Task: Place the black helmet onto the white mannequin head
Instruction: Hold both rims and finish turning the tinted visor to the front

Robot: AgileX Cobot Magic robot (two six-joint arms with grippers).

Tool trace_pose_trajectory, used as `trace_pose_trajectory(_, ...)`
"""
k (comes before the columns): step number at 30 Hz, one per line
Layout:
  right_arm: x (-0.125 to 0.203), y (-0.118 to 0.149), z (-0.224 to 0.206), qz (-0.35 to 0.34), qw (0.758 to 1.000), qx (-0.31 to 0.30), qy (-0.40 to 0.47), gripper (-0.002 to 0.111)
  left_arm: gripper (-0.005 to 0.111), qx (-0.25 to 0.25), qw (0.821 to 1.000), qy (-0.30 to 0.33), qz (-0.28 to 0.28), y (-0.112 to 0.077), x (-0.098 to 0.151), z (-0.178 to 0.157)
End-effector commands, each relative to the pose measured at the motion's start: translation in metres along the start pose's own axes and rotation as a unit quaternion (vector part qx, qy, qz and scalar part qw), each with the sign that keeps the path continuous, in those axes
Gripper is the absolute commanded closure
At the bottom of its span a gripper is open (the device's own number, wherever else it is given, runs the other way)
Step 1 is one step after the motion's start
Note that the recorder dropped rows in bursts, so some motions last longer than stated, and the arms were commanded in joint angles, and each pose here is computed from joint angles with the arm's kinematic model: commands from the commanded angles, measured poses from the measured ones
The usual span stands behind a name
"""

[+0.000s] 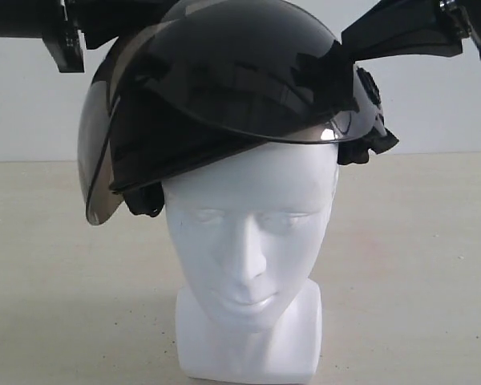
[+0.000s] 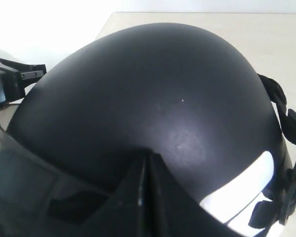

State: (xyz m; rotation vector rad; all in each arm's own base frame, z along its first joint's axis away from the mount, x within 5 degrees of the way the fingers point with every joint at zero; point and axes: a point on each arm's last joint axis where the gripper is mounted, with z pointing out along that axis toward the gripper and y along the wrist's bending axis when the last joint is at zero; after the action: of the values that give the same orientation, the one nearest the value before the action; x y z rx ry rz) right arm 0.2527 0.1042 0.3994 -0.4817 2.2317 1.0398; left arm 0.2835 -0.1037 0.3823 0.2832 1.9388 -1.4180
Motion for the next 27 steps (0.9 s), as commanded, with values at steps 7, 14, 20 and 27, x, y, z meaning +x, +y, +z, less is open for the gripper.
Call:
trace_pose_trajectory(7, 0.020, -0.006, 0.013, -0.005, 0.996, -0.012, 0.092, 0.109, 0.102, -0.018, 0.989, 0.145, 0.035, 0.002, 0.032, 0.001)
trace_pose_trajectory(14, 0.021, -0.007, 0.012, -0.004, 0.995, -0.008, 0.096, 0.109, 0.102, -0.020, 0.987, 0.158, 0.017, 0.011, 0.047, 0.001)
trace_pose_trajectory(20, 0.022, -0.009, 0.012, -0.001, 0.995, 0.003, 0.101, 0.109, 0.102, -0.016, 0.985, 0.169, 0.026, 0.007, 0.056, 0.012)
trace_pose_trajectory(27, 0.022, -0.008, 0.012, 0.002, 0.995, 0.002, 0.103, 0.109, 0.102, -0.019, 0.984, 0.174, 0.040, 0.001, 0.062, 0.023)
